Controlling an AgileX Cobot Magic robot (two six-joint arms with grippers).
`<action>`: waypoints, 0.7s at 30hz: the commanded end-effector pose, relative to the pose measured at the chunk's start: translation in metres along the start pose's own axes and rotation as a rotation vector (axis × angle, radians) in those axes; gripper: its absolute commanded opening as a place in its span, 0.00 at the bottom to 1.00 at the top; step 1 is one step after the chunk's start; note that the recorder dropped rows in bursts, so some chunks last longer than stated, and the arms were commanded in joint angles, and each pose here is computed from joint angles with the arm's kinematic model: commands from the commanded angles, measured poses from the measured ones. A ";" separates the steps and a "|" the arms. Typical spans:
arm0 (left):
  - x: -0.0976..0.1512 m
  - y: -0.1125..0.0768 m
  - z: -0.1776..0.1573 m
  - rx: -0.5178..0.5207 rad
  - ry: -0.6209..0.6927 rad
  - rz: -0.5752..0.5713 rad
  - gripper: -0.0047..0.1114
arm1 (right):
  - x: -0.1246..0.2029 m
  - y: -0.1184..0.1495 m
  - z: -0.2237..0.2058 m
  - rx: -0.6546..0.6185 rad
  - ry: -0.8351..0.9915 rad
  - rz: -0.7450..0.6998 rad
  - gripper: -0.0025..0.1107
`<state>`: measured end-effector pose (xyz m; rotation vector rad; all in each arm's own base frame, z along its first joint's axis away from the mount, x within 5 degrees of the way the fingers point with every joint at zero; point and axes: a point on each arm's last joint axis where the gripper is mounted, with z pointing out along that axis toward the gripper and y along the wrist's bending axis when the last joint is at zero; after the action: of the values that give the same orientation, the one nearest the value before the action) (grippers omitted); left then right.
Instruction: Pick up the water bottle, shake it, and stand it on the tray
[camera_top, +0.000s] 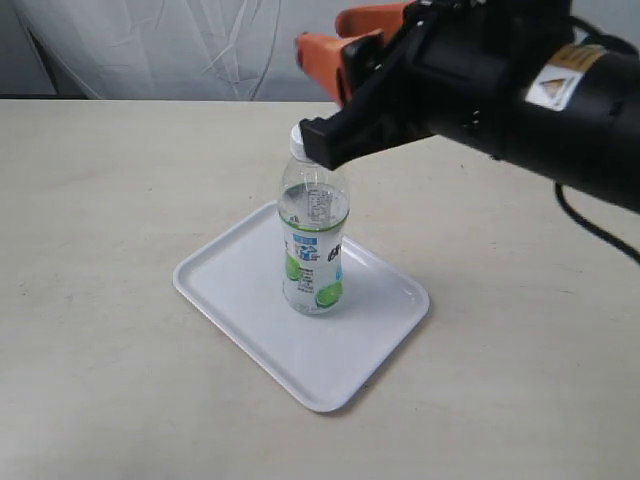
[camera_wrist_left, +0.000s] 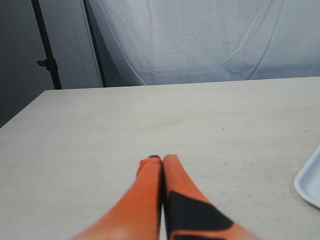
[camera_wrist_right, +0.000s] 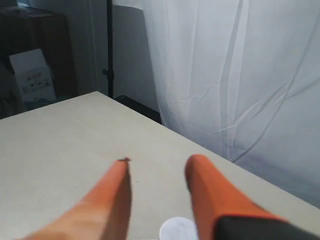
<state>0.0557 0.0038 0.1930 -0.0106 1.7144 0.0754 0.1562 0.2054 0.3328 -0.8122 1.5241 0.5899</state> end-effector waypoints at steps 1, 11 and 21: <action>0.000 0.000 0.000 -0.001 -0.006 -0.001 0.04 | -0.021 0.000 -0.036 -0.041 -0.014 -0.022 0.02; 0.000 0.000 0.000 -0.001 -0.006 -0.001 0.04 | -0.022 -0.023 -0.113 0.052 0.092 -0.021 0.01; 0.000 0.000 0.000 -0.001 -0.006 -0.001 0.04 | -0.005 -0.021 -0.140 0.054 0.285 0.105 0.01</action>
<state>0.0557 0.0038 0.1930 -0.0106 1.7144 0.0754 0.0864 0.0883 0.3575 -0.8028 1.8282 0.5366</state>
